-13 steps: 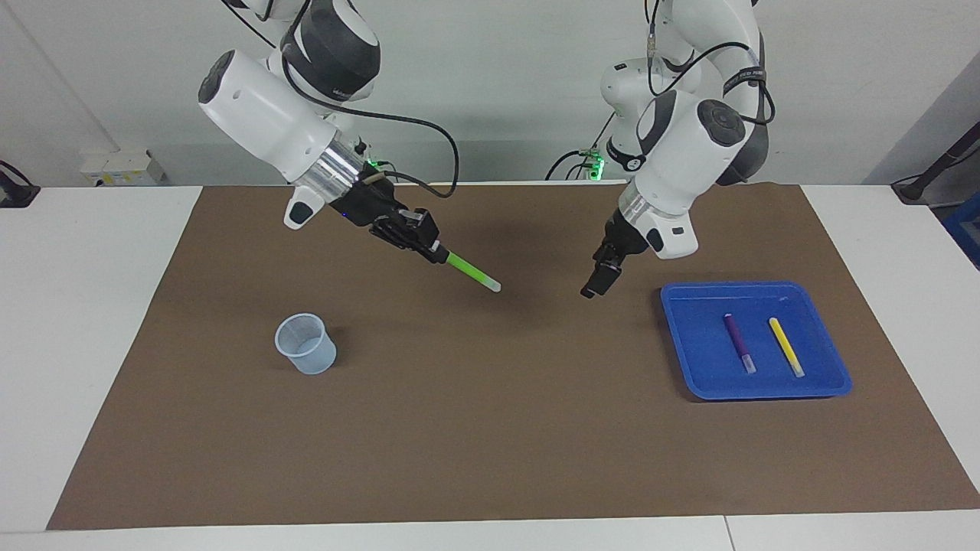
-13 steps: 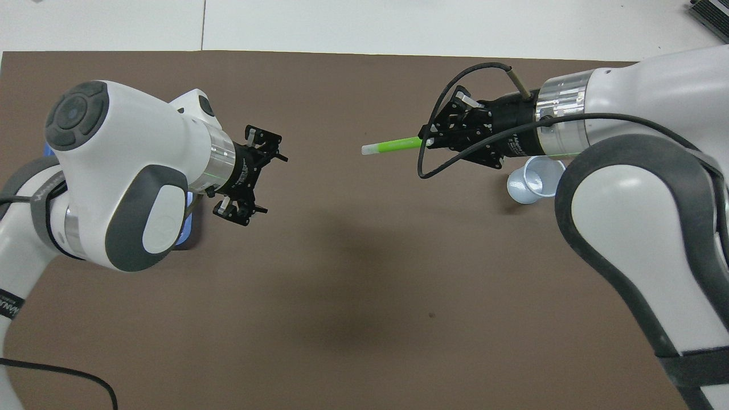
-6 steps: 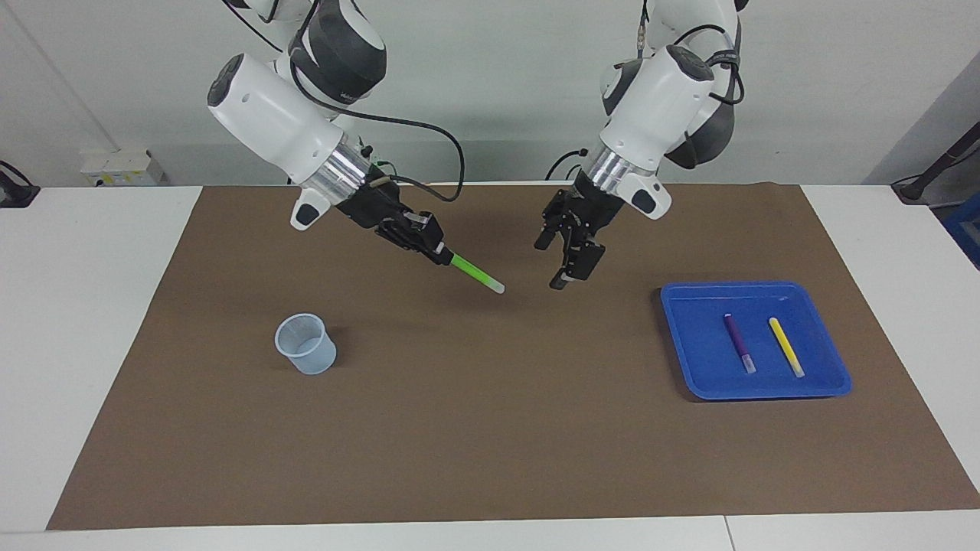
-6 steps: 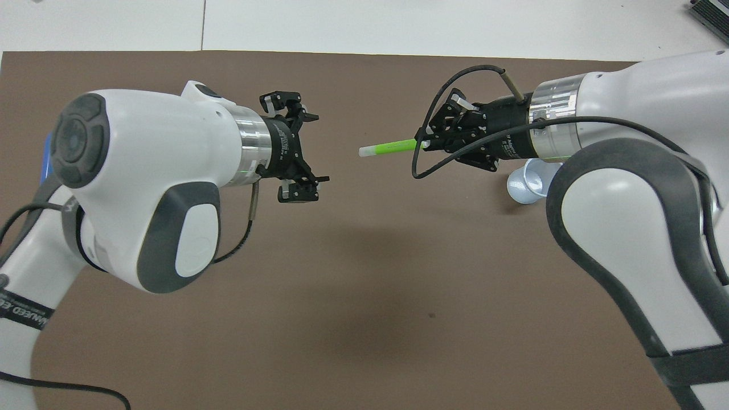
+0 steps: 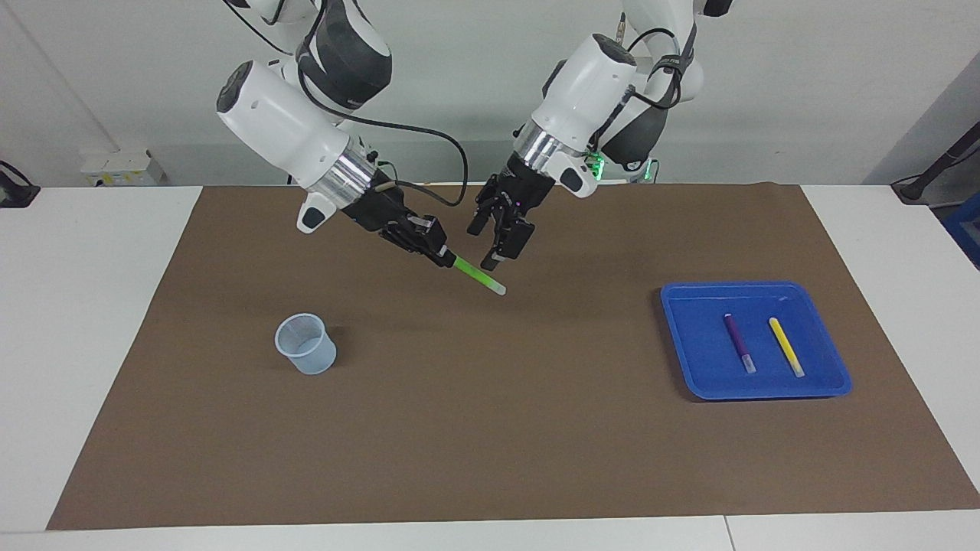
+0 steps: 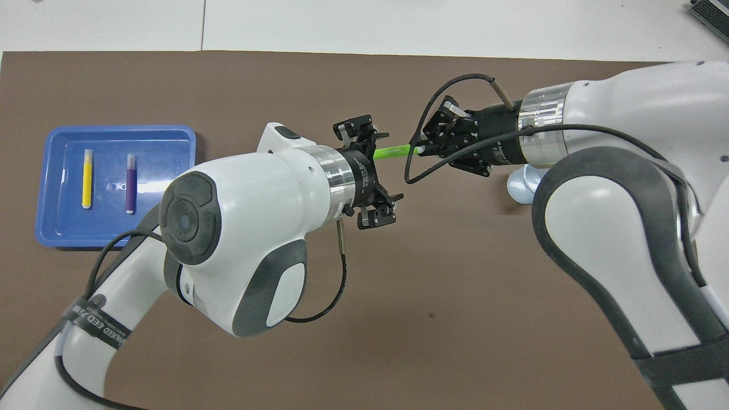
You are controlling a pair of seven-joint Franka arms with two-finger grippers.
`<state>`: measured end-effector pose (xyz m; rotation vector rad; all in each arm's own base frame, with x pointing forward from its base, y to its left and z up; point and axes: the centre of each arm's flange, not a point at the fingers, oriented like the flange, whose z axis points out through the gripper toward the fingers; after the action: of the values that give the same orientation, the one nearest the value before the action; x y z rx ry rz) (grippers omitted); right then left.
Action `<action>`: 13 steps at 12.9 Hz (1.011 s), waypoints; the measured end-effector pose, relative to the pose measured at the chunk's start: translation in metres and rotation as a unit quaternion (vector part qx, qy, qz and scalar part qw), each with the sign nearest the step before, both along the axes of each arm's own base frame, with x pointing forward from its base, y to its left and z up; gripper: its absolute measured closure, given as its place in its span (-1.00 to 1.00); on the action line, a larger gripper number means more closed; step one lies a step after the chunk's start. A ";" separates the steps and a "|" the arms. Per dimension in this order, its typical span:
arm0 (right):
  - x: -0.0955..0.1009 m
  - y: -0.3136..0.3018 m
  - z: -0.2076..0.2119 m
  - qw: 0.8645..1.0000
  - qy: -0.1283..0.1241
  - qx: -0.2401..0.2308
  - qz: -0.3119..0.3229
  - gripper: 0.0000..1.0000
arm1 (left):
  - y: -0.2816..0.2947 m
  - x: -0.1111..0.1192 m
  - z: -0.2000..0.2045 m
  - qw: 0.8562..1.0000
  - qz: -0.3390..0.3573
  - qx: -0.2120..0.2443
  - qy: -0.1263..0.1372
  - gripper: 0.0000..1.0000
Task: Right arm passes pens to left for tray arrangement
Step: 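Close the left gripper on the green pen held by the right gripper, then pull the green pen toward the tray while the right gripper withdraws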
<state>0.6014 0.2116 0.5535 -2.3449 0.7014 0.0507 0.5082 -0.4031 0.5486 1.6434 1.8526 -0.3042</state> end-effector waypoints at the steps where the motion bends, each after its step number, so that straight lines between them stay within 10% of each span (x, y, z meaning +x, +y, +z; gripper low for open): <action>1: -0.002 0.003 -0.002 1.000 0.001 -0.001 0.002 0.63 | -0.001 0.001 -0.003 1.000 0.007 -0.005 0.000 -0.92; 8: -0.004 0.004 -0.005 1.000 -0.001 -0.002 -0.001 0.63 | 0.007 0.022 -0.023 1.000 0.021 -0.005 -0.011 -0.50; 13: -0.003 0.003 -0.005 1.000 -0.003 -0.002 -0.004 0.63 | 0.004 0.020 -0.020 1.000 0.012 0.005 -0.024 0.30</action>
<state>0.5979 0.2148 0.5483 -2.3449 0.7087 0.0375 0.5280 -0.3992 0.5281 1.6196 1.8392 -0.2438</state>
